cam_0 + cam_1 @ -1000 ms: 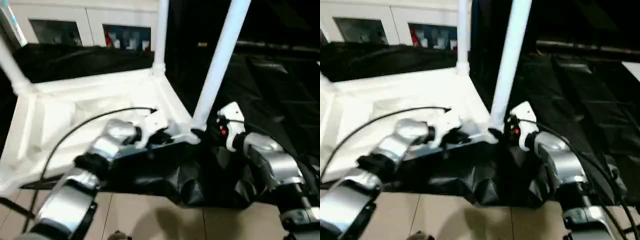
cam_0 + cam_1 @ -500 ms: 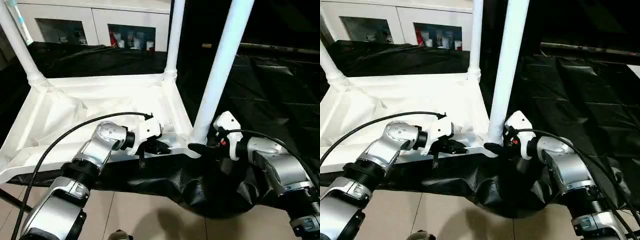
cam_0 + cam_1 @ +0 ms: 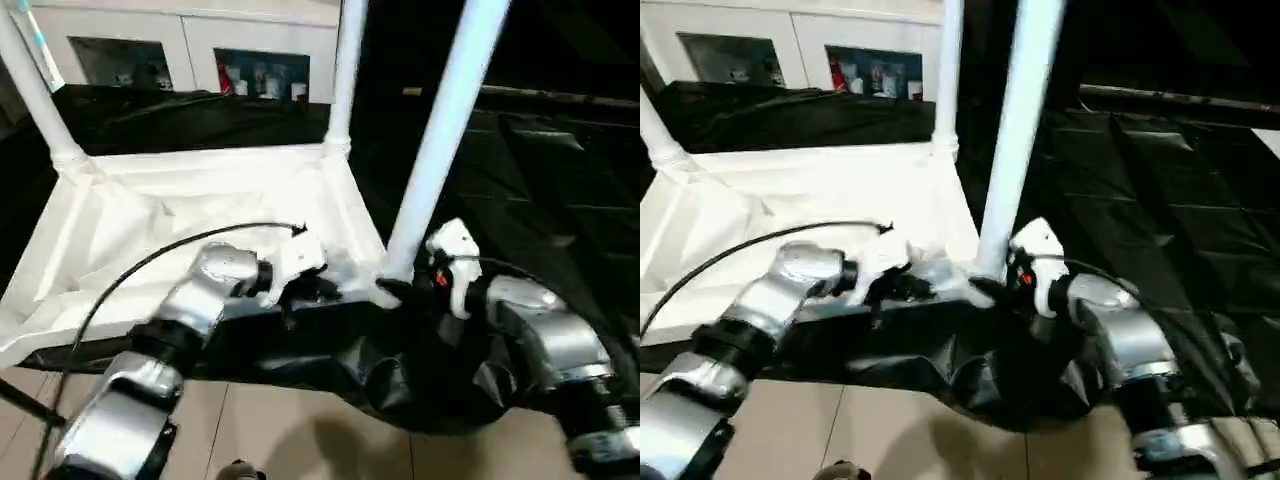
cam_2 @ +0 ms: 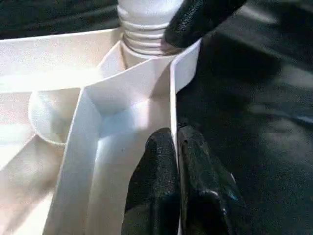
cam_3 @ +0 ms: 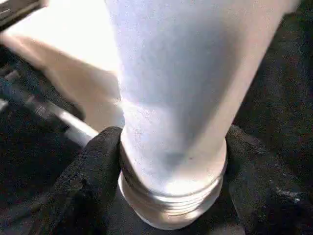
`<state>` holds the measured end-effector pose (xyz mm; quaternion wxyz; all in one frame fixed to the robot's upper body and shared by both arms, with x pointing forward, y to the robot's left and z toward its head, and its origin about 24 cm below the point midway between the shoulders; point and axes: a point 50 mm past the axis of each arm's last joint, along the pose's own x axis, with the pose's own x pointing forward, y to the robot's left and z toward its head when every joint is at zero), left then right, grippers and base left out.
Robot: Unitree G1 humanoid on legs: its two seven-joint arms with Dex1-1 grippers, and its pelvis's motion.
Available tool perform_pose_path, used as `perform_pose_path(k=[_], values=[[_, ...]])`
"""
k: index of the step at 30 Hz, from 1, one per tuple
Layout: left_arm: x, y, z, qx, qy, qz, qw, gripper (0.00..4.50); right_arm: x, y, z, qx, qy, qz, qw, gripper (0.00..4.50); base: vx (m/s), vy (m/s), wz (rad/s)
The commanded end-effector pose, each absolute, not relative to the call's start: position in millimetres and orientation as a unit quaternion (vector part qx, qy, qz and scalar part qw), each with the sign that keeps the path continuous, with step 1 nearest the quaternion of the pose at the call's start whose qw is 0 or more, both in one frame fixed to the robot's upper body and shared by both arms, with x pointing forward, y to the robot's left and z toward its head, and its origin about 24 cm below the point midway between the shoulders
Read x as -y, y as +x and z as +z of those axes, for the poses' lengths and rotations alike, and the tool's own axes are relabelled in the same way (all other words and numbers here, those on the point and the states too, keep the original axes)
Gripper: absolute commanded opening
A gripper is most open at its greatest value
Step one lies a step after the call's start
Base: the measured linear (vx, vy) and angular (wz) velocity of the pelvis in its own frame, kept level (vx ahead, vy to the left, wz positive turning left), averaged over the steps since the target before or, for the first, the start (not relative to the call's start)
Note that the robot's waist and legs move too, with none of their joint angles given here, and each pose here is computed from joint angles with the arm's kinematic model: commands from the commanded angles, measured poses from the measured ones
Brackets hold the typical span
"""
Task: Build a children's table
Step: Rotate leg to tighten
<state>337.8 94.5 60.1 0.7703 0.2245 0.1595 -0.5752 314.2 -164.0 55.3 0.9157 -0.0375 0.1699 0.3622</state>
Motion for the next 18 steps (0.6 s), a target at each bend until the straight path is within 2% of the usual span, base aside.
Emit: perform_pose_path(k=[1,2,3,4,5,8,10,13,14,18], values=[[-90.0,356.4,72.7,-0.14,0.234,-0.496,0.824,0.0,166.3,326.6,56.5,-0.156,0.009,0.269,0.95,2.74,0.0,0.0,0.0],[-90.0,356.4,72.7,-0.14,0.234,-0.496,0.824,0.0,166.3,326.6,56.5,-0.156,0.009,0.269,0.95,2.74,0.0,0.0,0.0],[-87.5,358.6,72.2,-0.144,0.232,-0.483,0.832,0.0,164.2,328.8,53.5,-0.158,0.02,0.243,0.957,2.74,0.0,0.0,0.0],[-77.7,363.2,72.1,-0.15,0.214,-0.45,0.854,0.0,157.8,333.9,45.0,-0.167,0.039,0.176,0.969,2.74,0.0,0.0,0.0],[-77.2,363.5,72.1,-0.151,0.213,-0.448,0.855,0.0,157.4,334.2,44.5,-0.168,0.04,0.172,0.97,2.74,0.0,0.0,0.0],[-52.3,363.7,69.8,-0.153,0.207,-0.43,0.865,0.0,131.3,340.9,36.4,-0.167,0.066,0.113,0.977,2.74,0.0,0.0,0.0],[-41.2,361.9,68.4,-0.149,0.211,-0.435,0.863,0.0,116.8,342.1,35.8,-0.164,0.072,0.114,0.977,2.74,0.0,0.0,0.0],[-34.4,359.7,68.3,-0.141,0.215,-0.45,0.855,0.0,107.1,342.8,38.8,-0.154,0.065,0.132,0.977,2.74,0.0,0.0,0.0],[-34.0,359.4,68.6,-0.138,0.214,-0.454,0.854,0.0,106.0,343.4,40.8,-0.147,0.065,0.139,0.977,3.29,0.0,0.0,0.0],[-35.3,359.2,69.4,-0.132,0.216,-0.463,0.85,0.0,108.8,346.6,44.8,-0.134,0.065,0.138,0.979,3.5,0.0,0.0,0.0]])
